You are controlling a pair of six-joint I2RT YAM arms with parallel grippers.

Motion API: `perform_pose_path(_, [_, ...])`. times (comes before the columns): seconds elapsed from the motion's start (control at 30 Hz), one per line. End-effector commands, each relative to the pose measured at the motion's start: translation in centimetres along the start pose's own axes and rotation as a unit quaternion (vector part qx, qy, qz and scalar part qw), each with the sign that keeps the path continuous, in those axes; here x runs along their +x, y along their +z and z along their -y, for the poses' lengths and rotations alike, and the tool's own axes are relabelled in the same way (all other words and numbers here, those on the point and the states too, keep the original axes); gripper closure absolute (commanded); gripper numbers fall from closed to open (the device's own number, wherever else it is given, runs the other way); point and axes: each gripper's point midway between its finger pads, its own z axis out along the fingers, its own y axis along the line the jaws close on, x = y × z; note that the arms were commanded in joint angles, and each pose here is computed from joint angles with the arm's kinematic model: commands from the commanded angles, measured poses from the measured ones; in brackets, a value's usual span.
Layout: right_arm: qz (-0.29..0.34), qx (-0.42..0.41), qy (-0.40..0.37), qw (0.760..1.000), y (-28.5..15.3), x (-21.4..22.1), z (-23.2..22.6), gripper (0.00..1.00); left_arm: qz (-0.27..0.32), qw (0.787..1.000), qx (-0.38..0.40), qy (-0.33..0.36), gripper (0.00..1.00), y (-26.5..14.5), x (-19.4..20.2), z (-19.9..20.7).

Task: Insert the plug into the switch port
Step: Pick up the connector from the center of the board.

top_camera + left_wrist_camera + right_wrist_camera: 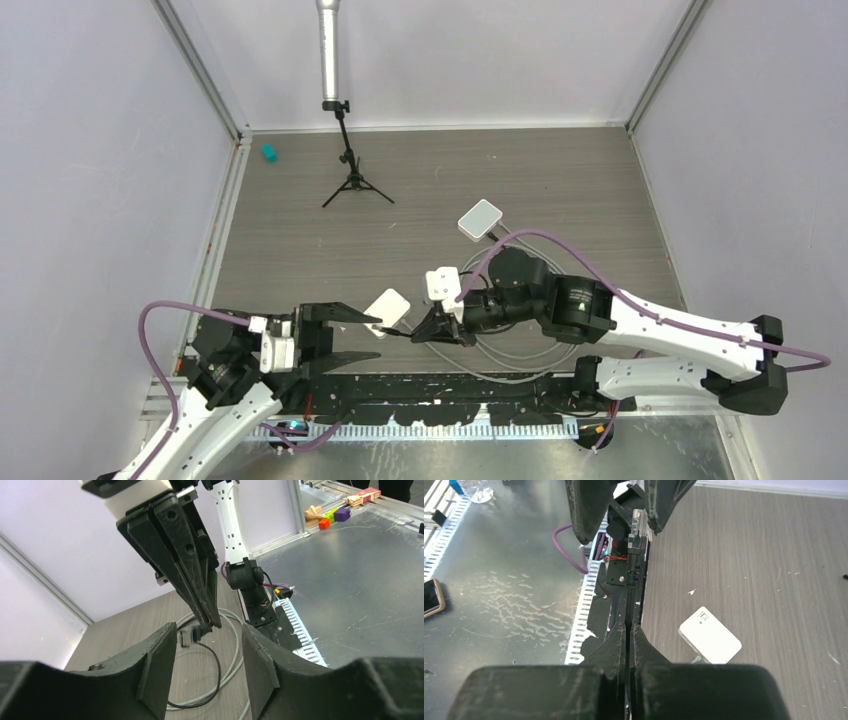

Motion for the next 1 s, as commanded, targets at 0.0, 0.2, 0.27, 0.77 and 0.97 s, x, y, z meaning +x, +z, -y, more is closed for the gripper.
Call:
perform_pose_path(0.0, [0.017,-0.033,0.020,0.999,0.6,-1.1,-0.4,1.00,0.009,1.000,0.001,0.024,0.49,-0.1,-1.4,-0.1])
perform_pose_path(0.2, [0.019,-0.046,0.028,0.998,0.8,-1.1,-0.3,1.00,0.008,1.000,0.002,0.022,0.54,-0.1,-1.4,0.0])
perform_pose_path(0.27, [0.021,-0.045,0.028,0.998,0.7,-1.2,-0.3,0.99,0.005,1.000,0.002,0.020,0.54,-0.1,-1.2,0.0])
perform_pose_path(0.77, [0.025,-0.067,0.014,0.997,0.4,-1.1,-1.1,1.00,-0.004,1.000,-0.009,0.005,0.53,0.0,-0.6,-0.5])
perform_pose_path(0.97, [0.023,-0.060,0.015,0.998,0.4,-1.0,-0.9,1.00,-0.003,1.000,0.000,0.001,0.70,0.0,-0.6,-0.2])
